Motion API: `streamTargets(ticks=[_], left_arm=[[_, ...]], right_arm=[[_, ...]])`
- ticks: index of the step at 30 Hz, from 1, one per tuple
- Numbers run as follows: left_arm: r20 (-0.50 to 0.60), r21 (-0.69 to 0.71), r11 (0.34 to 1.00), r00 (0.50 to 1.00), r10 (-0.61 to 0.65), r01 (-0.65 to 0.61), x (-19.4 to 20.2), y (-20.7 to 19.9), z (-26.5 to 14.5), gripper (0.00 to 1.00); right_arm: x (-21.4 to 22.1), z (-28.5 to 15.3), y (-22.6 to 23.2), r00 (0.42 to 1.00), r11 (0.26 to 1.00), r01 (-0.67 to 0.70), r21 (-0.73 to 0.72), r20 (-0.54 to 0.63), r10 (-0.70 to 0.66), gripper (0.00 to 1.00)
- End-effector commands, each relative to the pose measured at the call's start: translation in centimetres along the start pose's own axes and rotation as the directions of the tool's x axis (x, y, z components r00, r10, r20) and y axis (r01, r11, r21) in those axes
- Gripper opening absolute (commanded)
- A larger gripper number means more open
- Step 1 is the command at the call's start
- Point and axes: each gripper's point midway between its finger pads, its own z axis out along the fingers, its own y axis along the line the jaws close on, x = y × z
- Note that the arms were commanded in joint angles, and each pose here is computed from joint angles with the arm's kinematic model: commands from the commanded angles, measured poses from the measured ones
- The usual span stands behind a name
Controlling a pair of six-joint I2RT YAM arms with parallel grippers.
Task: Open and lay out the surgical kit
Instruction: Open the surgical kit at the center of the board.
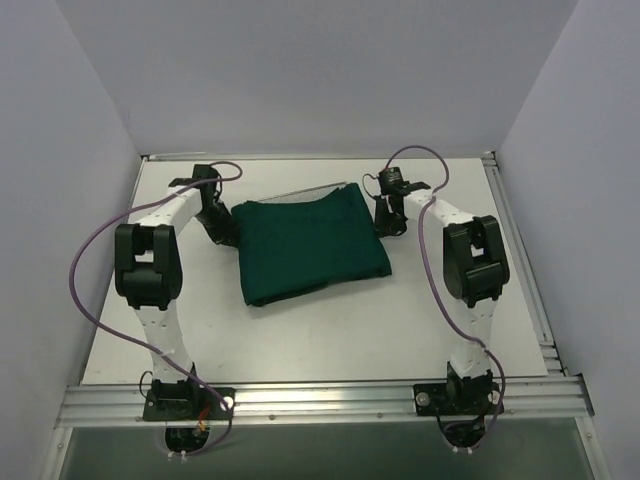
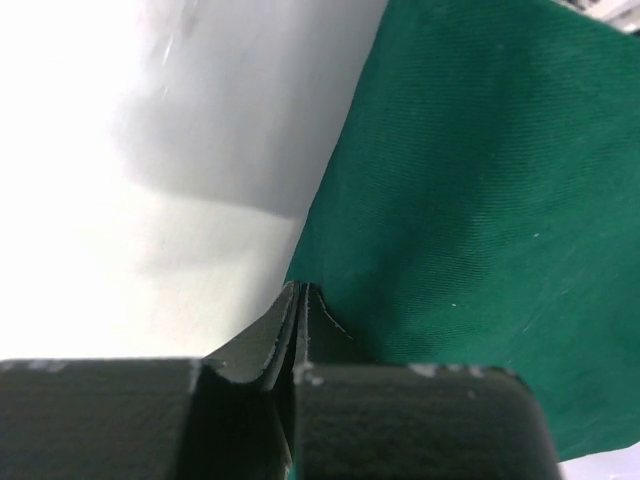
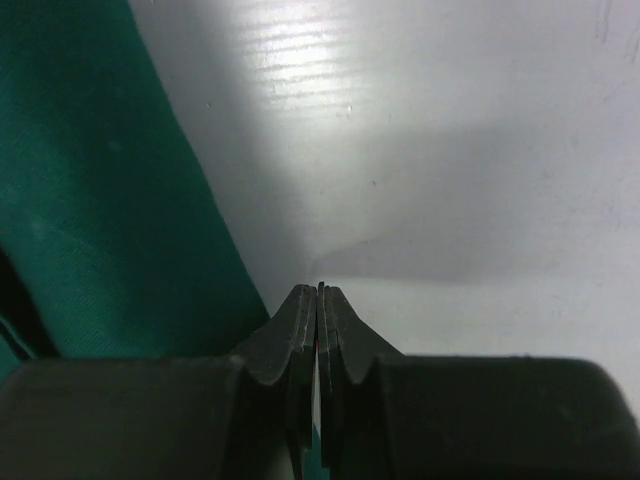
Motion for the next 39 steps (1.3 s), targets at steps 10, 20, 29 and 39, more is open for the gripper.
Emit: streamTargets(ticks=[10, 20, 29, 39], left_arm=[[-0.086, 0.166, 0.983, 0.992, 0.089, -0.074, -1.8, -8.6, 2.2, 0.02], [0.127, 0.039, 0.999, 0.992, 0.024, -0.029, -4.4, -4.8, -5.0, 0.58], [0.287, 0.028, 0.988, 0.948, 0.135, -0.149, -3.2, -3.2, -14.3, 0.72], [0.324, 0.344, 0.787, 0.851, 0.413, -0.513, 8.1, -14.1, -16.8, 0.71]], right_arm=[[-4.0, -1.8, 0.4, 0.999, 0.996, -0.045, -0.079, -0.028, 0.043, 0.0], [-6.5, -6.9, -2.8, 0.995, 0.996, -0.088, -0.012, 0.045, 0.089, 0.34], [-1.4, -14.9, -3.2, 0.982, 0.97, -0.183, -0.16, 0.004, 0.186, 0.7], [5.3, -15.3, -0.8, 0.968, 0.907, -0.245, -0.344, -0.135, 0.21, 0.64]])
